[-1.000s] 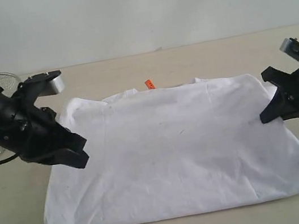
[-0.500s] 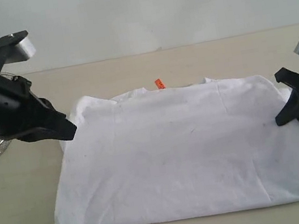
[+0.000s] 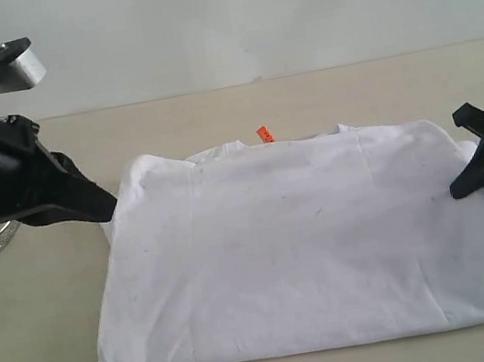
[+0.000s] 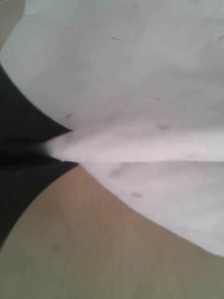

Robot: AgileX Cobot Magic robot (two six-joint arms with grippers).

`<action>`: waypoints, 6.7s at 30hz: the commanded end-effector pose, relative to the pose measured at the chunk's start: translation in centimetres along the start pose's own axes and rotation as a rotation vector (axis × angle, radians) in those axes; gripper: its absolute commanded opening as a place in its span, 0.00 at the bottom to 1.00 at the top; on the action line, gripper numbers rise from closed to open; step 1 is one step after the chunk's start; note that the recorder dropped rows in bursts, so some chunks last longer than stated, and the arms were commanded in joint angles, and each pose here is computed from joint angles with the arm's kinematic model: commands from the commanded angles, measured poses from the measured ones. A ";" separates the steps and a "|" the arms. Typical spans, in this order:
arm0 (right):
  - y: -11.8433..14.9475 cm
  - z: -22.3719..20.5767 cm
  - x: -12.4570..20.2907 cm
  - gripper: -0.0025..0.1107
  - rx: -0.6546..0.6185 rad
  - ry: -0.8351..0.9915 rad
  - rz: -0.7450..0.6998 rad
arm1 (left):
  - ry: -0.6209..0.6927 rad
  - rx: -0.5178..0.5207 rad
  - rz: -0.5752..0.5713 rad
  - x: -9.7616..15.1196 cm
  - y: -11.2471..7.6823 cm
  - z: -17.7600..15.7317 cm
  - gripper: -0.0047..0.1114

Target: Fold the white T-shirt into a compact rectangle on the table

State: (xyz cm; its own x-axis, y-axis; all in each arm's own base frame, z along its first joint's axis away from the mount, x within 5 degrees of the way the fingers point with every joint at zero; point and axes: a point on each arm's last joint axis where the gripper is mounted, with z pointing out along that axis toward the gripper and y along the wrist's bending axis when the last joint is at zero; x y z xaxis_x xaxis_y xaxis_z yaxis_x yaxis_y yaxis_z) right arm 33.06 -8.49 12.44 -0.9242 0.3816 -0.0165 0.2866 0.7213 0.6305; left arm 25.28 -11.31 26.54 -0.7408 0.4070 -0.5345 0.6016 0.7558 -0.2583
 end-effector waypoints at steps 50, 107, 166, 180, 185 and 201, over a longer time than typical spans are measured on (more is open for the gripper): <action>13.9 6.5 1.6 0.02 -0.241 0.055 -0.297 | 0.002 -0.016 0.044 0.2 -0.4 -1.1 0.08; 27.2 12.6 8.5 0.02 -0.314 0.044 -0.551 | -0.083 -0.143 0.019 0.9 -1.1 -5.8 0.08; 30.0 17.1 10.2 0.29 -0.337 -0.040 -0.584 | -0.013 -0.190 0.028 1.6 -0.7 -5.8 0.08; 29.3 10.1 7.9 0.02 -0.074 -0.239 -0.636 | 0.055 -0.125 0.061 1.5 -0.1 -3.4 0.08; 25.4 8.7 7.9 0.02 0.004 -0.263 -0.583 | 0.067 0.000 0.063 0.8 0.7 0.3 0.08; 18.5 4.5 9.5 0.02 0.112 -0.256 -0.577 | -0.012 0.042 0.057 -3.7 2.8 10.4 0.08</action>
State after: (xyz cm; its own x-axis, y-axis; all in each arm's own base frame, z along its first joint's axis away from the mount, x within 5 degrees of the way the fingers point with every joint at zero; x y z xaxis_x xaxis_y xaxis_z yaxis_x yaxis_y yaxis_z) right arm 31.06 11.26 20.22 -0.8526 0.0577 -0.5194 -0.1756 0.9045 0.3887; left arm 31.48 -15.33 19.83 -0.7104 0.4633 -0.5298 0.6635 0.6919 -0.2846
